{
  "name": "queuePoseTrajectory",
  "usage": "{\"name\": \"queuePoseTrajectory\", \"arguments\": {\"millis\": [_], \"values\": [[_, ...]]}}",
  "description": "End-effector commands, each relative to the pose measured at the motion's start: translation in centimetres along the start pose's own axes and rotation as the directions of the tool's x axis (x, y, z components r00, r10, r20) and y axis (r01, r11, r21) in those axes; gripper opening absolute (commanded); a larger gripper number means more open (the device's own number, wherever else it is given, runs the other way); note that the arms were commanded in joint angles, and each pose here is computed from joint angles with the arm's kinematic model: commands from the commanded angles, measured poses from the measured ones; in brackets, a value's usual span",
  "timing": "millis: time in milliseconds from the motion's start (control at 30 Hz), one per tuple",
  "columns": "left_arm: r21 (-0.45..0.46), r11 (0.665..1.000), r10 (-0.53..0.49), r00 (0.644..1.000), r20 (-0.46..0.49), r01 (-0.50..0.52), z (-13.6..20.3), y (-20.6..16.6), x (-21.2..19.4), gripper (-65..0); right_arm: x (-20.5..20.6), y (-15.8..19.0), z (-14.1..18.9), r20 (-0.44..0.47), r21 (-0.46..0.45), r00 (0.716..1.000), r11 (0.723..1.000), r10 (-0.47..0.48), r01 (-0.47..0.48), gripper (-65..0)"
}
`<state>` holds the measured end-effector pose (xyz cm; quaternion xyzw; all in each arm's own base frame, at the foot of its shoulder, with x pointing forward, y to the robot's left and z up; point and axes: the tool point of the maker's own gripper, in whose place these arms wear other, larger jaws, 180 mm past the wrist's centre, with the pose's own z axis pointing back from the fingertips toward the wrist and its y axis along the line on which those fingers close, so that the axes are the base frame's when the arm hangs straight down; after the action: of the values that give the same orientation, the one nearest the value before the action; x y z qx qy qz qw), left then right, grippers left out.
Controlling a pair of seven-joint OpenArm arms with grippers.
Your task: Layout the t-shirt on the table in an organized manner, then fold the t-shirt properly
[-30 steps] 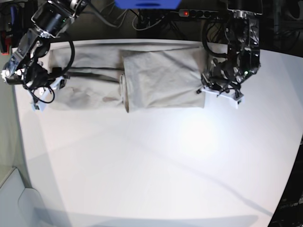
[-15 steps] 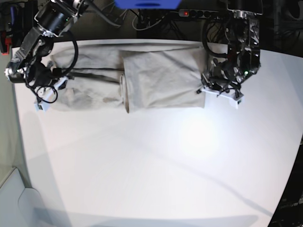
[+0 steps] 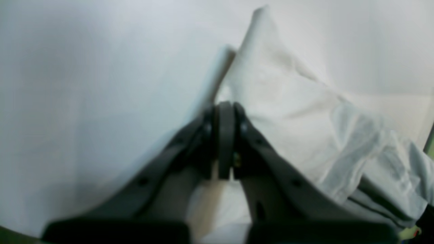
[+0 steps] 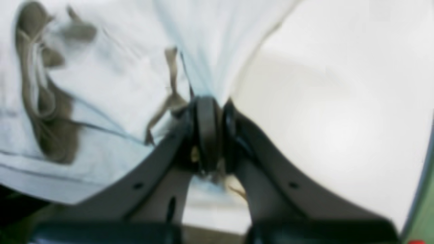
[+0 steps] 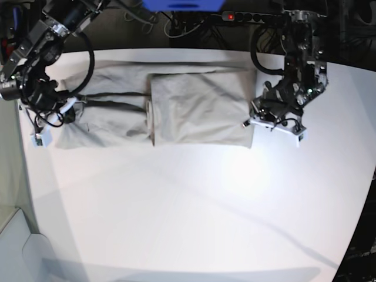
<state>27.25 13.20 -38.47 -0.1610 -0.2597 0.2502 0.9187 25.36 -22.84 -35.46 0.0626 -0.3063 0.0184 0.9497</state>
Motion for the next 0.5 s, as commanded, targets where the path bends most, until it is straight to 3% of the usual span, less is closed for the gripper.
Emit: {"name": "queuePoseTrajectory", "arguments": {"millis": [0,167,467], "values": [[-0.009,1.0,0.023,1.0,0.016,-0.023,0.3,-0.3,0.7,-65.0,1.2,0.1,0.6,0.048,0.002,0.999,1.0,0.011,-0.011,-65.0],[0.028,0.999,0.043,0.999,-0.022,-0.042,-1.0,0.9,-0.1,-65.0,1.9,1.0,1.2,0.096,0.041,0.995,0.999,0.013,-0.017,-65.0],[0.076,0.995,0.066,0.995,-0.074,-0.06,-2.4,2.5,-1.3,-64.9,1.6,1.0,1.1,0.076,0.041,0.997,0.999,0.014,-0.017,-65.0]]}}
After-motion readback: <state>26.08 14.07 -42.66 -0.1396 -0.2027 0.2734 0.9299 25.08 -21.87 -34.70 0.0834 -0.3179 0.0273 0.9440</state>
